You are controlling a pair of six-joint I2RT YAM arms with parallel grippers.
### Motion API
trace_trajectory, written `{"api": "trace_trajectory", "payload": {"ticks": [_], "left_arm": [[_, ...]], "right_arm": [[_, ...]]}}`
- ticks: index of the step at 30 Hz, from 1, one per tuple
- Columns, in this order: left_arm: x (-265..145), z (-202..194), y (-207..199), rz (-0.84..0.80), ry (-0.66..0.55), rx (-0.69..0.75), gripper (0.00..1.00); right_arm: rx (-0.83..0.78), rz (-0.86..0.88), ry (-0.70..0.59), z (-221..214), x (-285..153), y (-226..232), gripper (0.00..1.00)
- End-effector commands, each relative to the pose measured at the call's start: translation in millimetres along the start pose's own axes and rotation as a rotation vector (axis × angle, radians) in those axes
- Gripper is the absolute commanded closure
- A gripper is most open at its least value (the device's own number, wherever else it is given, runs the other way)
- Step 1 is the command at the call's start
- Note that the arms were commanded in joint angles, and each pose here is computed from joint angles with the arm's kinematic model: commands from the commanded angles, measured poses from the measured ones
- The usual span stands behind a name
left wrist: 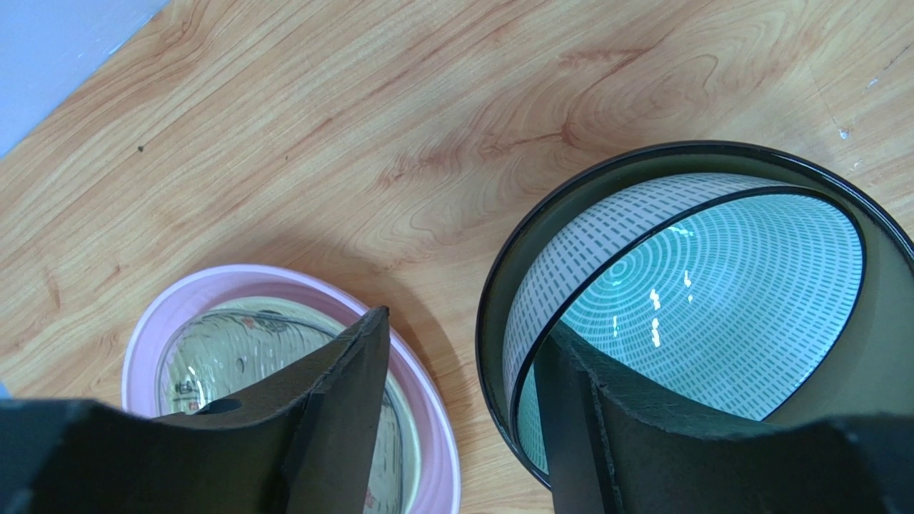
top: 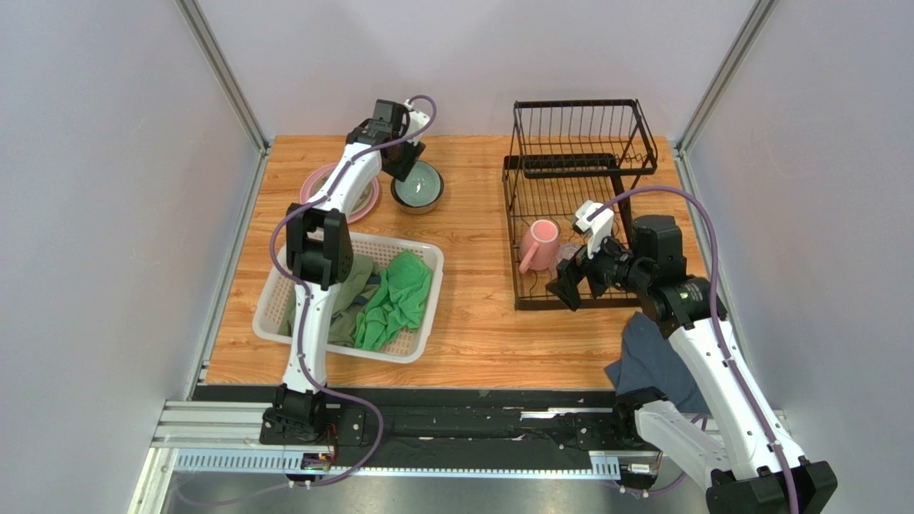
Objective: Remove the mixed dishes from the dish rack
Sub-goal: Place the bowl in the bowl.
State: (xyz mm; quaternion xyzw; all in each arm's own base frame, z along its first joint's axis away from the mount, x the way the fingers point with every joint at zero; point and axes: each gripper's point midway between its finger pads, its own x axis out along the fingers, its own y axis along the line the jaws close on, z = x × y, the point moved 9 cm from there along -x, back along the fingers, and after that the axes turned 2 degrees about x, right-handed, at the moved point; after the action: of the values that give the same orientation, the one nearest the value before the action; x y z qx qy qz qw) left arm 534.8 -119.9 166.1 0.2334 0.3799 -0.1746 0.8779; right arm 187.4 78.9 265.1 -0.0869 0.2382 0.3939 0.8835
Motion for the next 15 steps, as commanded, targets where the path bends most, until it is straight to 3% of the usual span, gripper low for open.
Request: {"api": "trace_trajectory", "payload": {"ticks": [1, 15], "left_arm": [[-7, 17, 13, 0.052, -0.073, 0.009, 0.37], [6, 15, 15, 0.075, -0.07, 0.044, 0.23]], "right_arm": [[-0.019, 0.007, -0.032, 5, 3, -1, 0.03], [-0.014, 0.008, -0.019, 2, 5, -2, 0.04]]}}
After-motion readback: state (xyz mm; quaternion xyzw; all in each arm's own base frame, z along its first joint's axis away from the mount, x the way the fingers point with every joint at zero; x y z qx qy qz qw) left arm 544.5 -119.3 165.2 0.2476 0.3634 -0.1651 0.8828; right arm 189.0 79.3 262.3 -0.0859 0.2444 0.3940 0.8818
